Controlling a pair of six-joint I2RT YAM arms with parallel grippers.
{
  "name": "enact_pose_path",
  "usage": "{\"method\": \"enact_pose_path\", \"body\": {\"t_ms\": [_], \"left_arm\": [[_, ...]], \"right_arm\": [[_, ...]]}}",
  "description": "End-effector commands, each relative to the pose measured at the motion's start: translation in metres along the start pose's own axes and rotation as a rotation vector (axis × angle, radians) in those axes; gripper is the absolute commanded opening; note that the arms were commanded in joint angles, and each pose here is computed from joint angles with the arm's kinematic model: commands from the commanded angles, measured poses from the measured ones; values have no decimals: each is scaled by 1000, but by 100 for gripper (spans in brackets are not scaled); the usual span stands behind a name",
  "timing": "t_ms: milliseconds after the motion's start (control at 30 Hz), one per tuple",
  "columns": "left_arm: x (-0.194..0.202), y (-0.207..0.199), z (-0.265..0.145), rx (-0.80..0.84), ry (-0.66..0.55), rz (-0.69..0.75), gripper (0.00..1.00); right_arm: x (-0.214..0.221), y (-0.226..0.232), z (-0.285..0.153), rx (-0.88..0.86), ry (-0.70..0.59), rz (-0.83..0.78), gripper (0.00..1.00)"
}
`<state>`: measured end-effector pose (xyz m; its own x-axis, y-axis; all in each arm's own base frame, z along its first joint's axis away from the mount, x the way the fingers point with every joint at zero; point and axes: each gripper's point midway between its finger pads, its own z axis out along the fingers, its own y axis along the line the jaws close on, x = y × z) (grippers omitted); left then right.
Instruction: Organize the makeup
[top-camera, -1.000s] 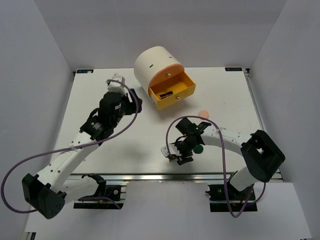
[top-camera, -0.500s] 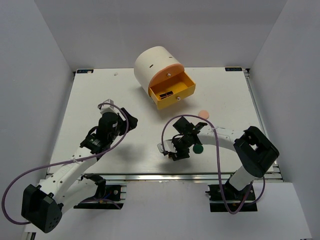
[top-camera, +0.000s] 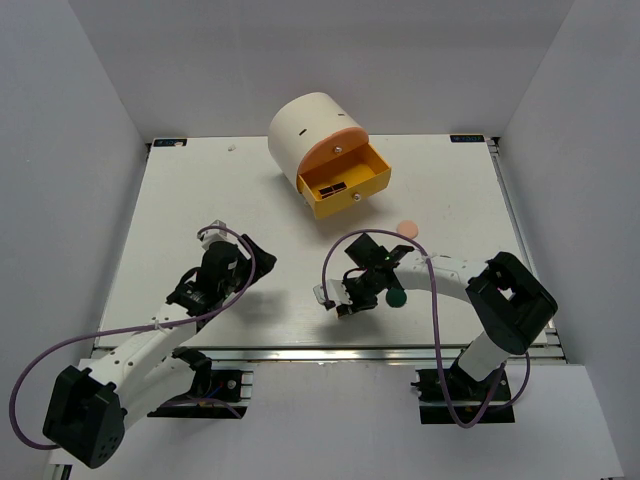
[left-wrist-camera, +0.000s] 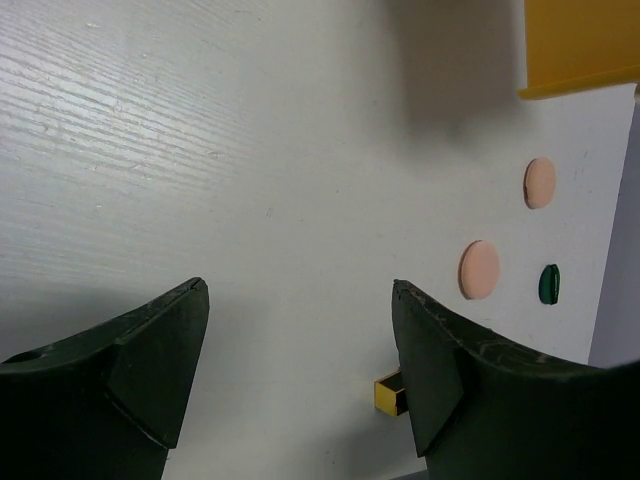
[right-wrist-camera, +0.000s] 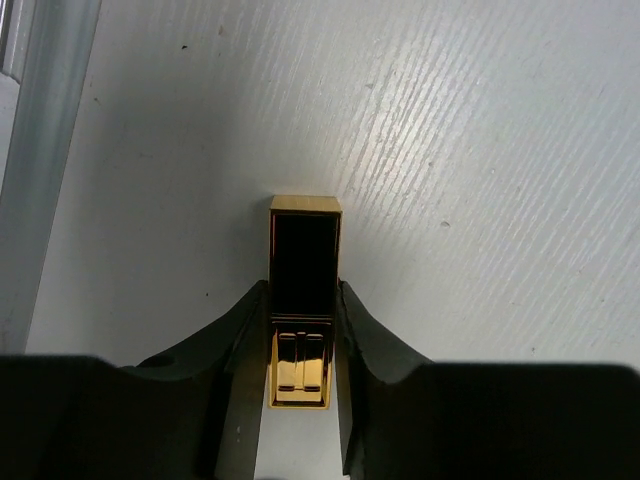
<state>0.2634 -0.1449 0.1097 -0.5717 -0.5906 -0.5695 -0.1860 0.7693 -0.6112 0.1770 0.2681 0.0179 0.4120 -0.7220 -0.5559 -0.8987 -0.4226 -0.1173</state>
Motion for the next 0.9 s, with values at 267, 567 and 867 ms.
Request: {"method": "enact_pose_path", "body": {"t_ms": [267,567,867], "left_arm": [[-6,-7,-1,33,-21,-24,84],[-6,-5,-1,31,-23,-28,84],[-6,-5,-1,30,-22,-27,84]], "right_arm": [[-20,-1,-20,21,-61,-3,7],[-68,-34,-80,132,-211,-15,0],[-87,-86,-145,308,-304,3,0]]}}
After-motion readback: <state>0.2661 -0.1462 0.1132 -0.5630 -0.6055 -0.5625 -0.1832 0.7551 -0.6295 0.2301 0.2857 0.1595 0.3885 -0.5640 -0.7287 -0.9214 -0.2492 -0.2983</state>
